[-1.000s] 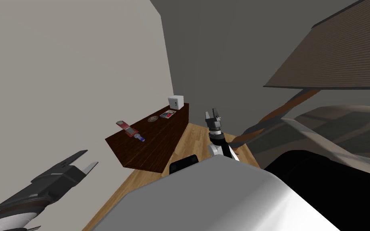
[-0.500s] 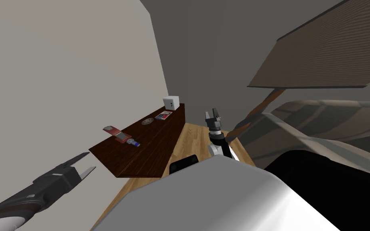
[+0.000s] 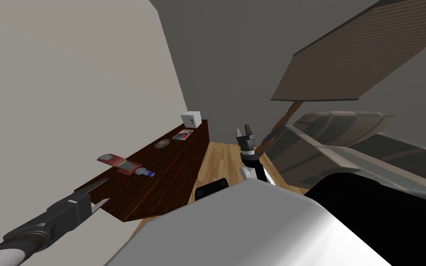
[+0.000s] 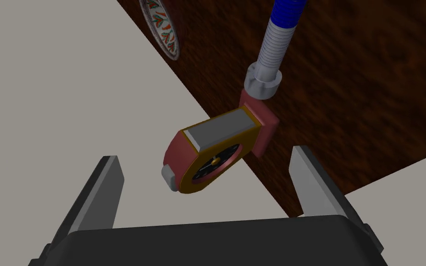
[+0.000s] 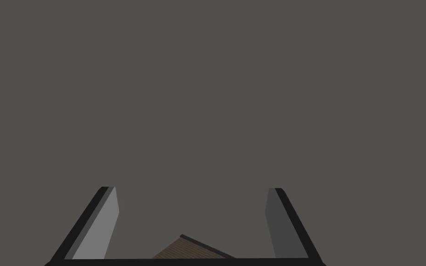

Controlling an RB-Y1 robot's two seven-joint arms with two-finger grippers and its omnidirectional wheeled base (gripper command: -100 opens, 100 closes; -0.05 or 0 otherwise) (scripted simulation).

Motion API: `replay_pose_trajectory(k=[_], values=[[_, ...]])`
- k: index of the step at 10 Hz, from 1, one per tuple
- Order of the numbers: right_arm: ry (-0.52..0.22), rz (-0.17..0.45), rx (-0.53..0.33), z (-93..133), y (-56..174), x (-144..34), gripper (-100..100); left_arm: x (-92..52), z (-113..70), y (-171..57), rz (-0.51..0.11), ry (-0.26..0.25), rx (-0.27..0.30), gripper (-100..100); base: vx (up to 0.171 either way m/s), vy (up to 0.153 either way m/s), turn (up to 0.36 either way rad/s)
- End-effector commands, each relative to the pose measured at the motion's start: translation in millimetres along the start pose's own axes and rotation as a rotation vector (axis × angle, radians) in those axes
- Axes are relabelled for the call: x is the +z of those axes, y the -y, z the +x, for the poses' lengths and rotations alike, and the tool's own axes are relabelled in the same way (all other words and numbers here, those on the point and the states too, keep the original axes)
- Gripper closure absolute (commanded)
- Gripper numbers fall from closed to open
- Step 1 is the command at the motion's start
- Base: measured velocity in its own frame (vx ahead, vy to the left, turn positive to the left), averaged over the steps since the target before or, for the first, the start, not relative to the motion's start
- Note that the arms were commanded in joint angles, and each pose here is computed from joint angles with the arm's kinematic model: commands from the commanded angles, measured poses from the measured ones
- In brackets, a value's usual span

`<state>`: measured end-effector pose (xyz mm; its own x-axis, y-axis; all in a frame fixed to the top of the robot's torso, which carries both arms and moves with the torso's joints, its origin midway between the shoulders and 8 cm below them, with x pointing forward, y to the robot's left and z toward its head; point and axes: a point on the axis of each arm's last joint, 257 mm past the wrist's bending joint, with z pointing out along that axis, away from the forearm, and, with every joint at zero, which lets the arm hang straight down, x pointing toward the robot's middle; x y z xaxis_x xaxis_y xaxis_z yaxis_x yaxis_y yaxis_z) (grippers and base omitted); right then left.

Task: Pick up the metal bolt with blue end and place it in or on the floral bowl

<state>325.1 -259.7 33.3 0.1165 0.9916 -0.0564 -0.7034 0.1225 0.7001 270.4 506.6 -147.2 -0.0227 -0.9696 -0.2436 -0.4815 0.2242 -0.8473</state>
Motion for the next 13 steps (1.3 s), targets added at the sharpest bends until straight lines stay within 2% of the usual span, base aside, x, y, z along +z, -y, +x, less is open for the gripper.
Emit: replay_pose_trajectory(k=[1, 2, 3, 5, 6, 8, 9, 10, 11, 13], values=[[0.000, 0.000, 0.000, 0.0, 0.0, 0.0, 0, -0.2, 0.5, -7.1, -0.034, -0.009, 0.001, -100, 0.017, 0.044, -0.128], [0.000, 0.000, 0.000, -0.1, 0.0, -0.1, 0, 0.8, 0.9, -18.0, -0.091, -0.023, -0.003, -100, 0.020, 0.034, -0.201], [0.000, 0.000, 0.000, 0.0, 0.0, 0.0, 0, 0.4, 1.4, -19.7, -0.096, -0.024, -0.002, -100, 0.015, 0.035, -0.153], [0.000, 0.000, 0.000, 0.0, 0.0, 0.0, 0, -2.1, 1.2, -46.0, -0.212, -0.041, -0.011, -100, 0.022, 0.055, -0.275], [0.000, 0.000, 0.000, 0.0, 0.0, 0.0, 0, -0.2, 4.9, -46.4, -0.219, -0.054, -0.009, -100, 0.026, 0.061, -0.173], [0.000, 0.000, 0.000, 0.0, 0.0, 0.0, 0, -2.8, 7.5, -70.4, -0.325, -0.074, -0.018, -100, 0.042, 0.071, -0.242], [0.000, 0.000, 0.000, -0.1, 0.0, -0.1, 0, -3.4, 10.1, -74.3, -0.338, -0.082, -0.017, -100, 0.037, 0.066, -0.111], [0.000, 0.000, 0.000, -0.1, 0.0, -0.1, 0, -6.1, 13.2, -88.1, -0.396, -0.095, -0.020, -100, 0.035, 0.048, -0.185], [0.000, 0.000, 0.000, -0.1, 0.0, -0.1, 0, -6.1, 13.2, -88.1, -0.396, -0.095, -0.020, -100, 0.025, 0.037, -0.109], [0.000, 0.000, 0.000, -0.1, 0.0, -0.1, 0, -13.5, 19.4, -114.9, -0.504, -0.120, -0.028, -100, 0.038, 0.054, -0.216]])
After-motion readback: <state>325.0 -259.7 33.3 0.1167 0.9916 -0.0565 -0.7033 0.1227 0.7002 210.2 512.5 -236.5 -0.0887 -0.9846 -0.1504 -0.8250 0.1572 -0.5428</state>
